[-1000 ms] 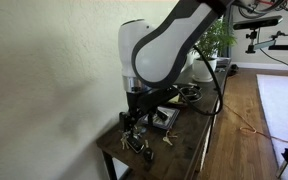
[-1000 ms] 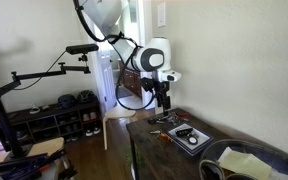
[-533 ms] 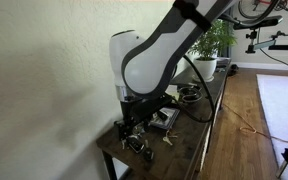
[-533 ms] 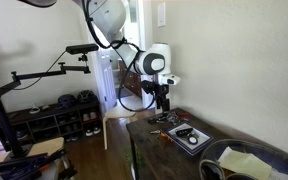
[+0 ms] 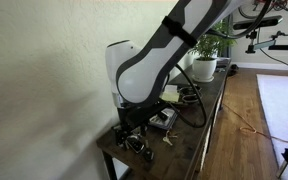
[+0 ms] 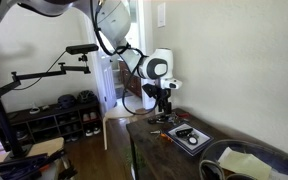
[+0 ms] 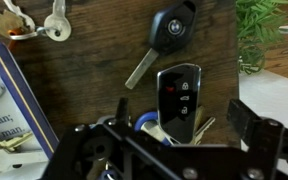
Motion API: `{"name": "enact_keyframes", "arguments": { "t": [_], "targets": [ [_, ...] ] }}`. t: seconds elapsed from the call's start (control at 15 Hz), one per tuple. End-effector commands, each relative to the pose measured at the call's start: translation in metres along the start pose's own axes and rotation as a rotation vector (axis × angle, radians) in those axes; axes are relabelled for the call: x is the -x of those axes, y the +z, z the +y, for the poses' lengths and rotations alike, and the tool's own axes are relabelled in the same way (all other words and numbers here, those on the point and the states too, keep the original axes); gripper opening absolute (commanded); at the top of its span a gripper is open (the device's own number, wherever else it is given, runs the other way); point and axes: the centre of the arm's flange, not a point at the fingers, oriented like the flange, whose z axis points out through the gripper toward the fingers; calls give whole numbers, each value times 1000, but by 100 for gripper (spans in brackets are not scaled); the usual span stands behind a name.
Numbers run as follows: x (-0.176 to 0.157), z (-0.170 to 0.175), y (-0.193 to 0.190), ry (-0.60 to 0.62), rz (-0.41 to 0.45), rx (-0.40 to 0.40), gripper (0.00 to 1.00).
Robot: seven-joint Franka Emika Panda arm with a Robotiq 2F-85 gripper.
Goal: Put the two sets of keys on top of the blue and white object.
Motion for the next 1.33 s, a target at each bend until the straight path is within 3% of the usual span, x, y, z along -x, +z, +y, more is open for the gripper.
{"name": "enact_keyframes", "arguments": {
  "t": [0.0, 0.13, 0.73, 1.27],
  "targets": [
    [-8, -5, 4, 15, -26, 14, 100],
    [-9, -4, 8, 13, -31, 14, 72],
    [-9, 2, 9, 12, -32, 19, 16],
    [6, 11, -9, 17, 1, 22, 16]
  ]
}}
